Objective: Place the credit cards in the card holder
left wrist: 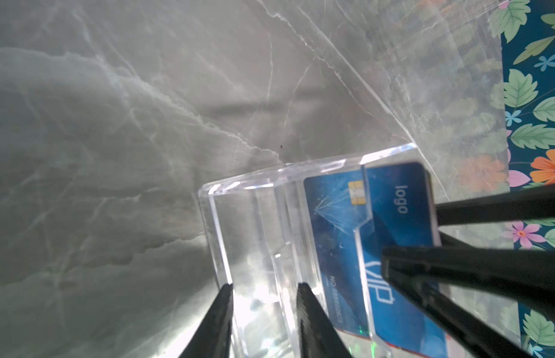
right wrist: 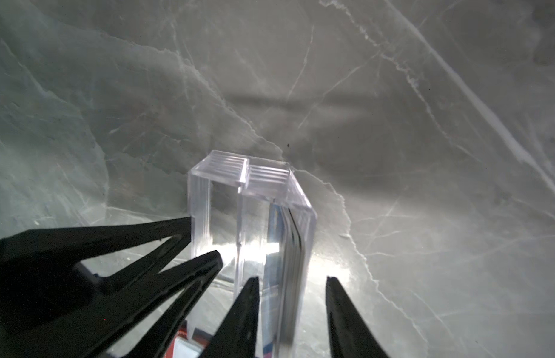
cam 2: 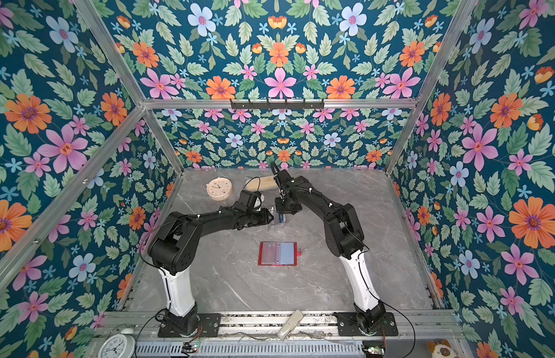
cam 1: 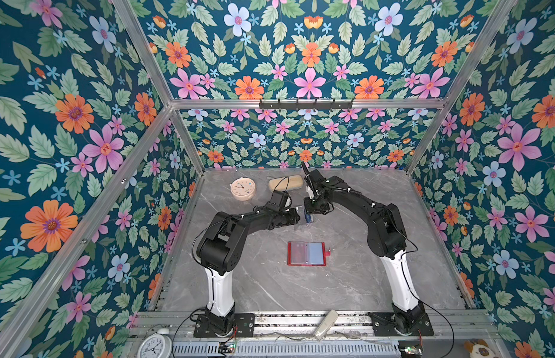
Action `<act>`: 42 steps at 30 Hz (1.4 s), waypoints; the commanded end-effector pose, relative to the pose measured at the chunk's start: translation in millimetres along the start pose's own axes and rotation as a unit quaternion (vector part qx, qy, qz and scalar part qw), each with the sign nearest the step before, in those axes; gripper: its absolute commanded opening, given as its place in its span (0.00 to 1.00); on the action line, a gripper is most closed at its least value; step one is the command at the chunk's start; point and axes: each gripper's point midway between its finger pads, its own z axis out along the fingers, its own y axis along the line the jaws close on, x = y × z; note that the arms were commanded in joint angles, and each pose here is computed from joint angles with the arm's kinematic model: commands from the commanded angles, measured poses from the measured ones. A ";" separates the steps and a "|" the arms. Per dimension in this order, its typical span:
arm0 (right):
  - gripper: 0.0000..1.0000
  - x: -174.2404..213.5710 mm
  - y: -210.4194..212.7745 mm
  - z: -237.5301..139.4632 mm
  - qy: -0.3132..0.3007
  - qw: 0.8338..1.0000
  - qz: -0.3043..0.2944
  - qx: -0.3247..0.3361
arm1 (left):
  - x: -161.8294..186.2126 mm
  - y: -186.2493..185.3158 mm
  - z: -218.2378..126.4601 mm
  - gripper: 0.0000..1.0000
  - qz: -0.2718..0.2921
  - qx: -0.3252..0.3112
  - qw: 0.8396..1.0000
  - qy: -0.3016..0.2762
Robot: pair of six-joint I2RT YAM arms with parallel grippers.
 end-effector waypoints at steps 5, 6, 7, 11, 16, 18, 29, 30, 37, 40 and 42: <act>0.38 5.1 -10.2 5.5 0.024 0.999 -0.005 0.034 | 0.0 4.8 0.0 0.36 -0.008 -0.009 1.000 -0.004; 0.38 5.2 -11.3 5.9 0.025 0.999 -0.006 0.038 | 0.6 5.2 0.2 0.36 -0.008 -0.011 1.000 -0.004; 0.38 5.5 -12.4 6.6 0.026 0.999 -0.007 0.043 | 0.9 5.8 0.2 0.36 -0.009 -0.012 1.000 -0.004; 0.38 7.1 -14.7 7.7 0.030 0.998 -0.008 0.056 | 2.2 8.0 0.7 0.36 -0.012 -0.013 1.000 -0.004; 0.37 6.4 -17.0 4.2 0.029 0.997 -0.011 0.070 | 4.4 9.9 2.3 0.36 -0.015 -0.016 1.000 -0.003; 0.37 5.9 -16.9 2.5 0.028 0.997 -0.013 0.077 | 4.2 10.4 2.2 0.35 -0.017 -0.016 1.000 -0.004; 0.35 1.5 -10.9 -9.5 0.022 0.995 -0.029 0.091 | 4.9 12.0 2.3 0.35 -0.017 -0.021 1.000 -0.004; 0.34 1.9 -10.1 -9.5 0.022 0.995 -0.031 0.092 | 5.1 11.8 2.2 0.35 -0.018 -0.020 1.000 -0.003; 0.30 3.3 -5.5 -10.0 0.027 0.995 -0.036 0.090 | 4.6 11.9 1.7 0.35 -0.017 -0.021 1.000 -0.004; 0.31 5.7 -5.4 -3.2 0.034 0.995 -0.036 0.088 | 4.4 11.3 1.7 0.35 -0.017 -0.020 1.000 -0.004; 0.33 6.6 -5.1 0.3 0.038 0.995 -0.036 0.087 | 4.8 11.6 1.8 0.35 -0.018 -0.020 1.000 -0.003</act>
